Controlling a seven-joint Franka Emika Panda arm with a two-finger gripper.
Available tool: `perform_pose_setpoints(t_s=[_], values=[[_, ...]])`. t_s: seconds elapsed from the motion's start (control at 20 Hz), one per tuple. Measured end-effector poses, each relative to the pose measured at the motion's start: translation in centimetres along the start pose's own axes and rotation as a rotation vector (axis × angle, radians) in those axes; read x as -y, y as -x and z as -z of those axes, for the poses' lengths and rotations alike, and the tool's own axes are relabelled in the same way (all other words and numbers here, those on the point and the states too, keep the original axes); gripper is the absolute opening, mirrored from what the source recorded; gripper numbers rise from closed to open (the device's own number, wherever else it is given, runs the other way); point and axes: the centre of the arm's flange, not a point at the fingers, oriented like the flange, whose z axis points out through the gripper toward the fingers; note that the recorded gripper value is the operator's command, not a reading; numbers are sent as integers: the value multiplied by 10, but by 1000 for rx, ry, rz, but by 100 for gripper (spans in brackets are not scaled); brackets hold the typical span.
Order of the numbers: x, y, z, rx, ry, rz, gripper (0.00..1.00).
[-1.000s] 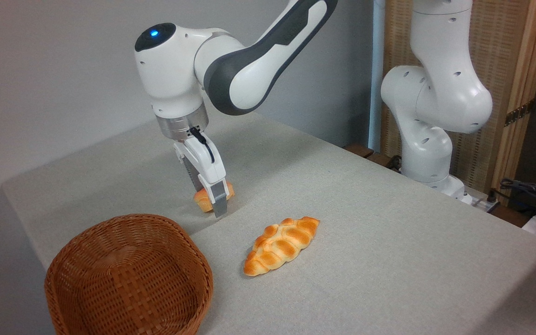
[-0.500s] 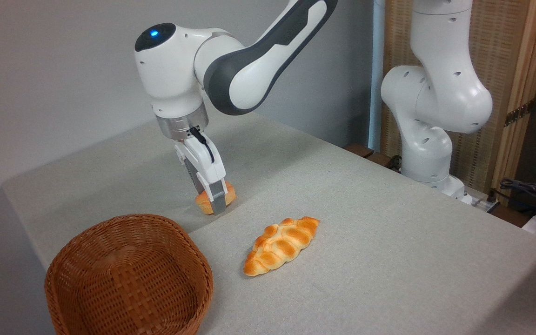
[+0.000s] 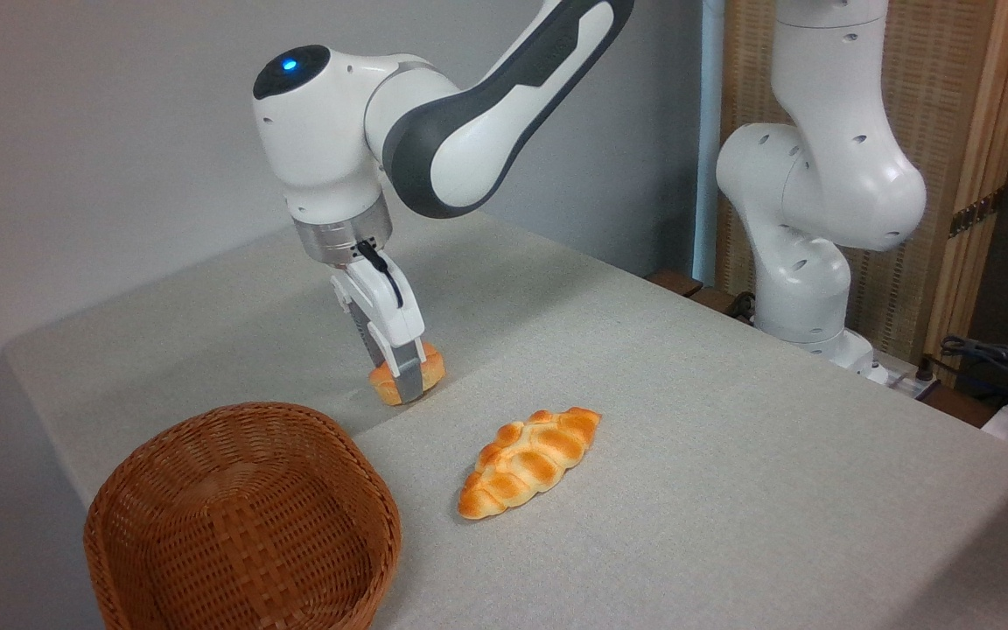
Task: Put bread into the basket
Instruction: 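Lift the bun and carry it over the wicker basket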
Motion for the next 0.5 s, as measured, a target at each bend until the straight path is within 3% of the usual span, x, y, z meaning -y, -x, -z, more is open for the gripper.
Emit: perform_pose_setpoints(t_s=[0.35, 0.5], values=[[0, -1, 5, 8, -5, -8, 32], [3, 2, 41, 86, -1, -26, 32]])
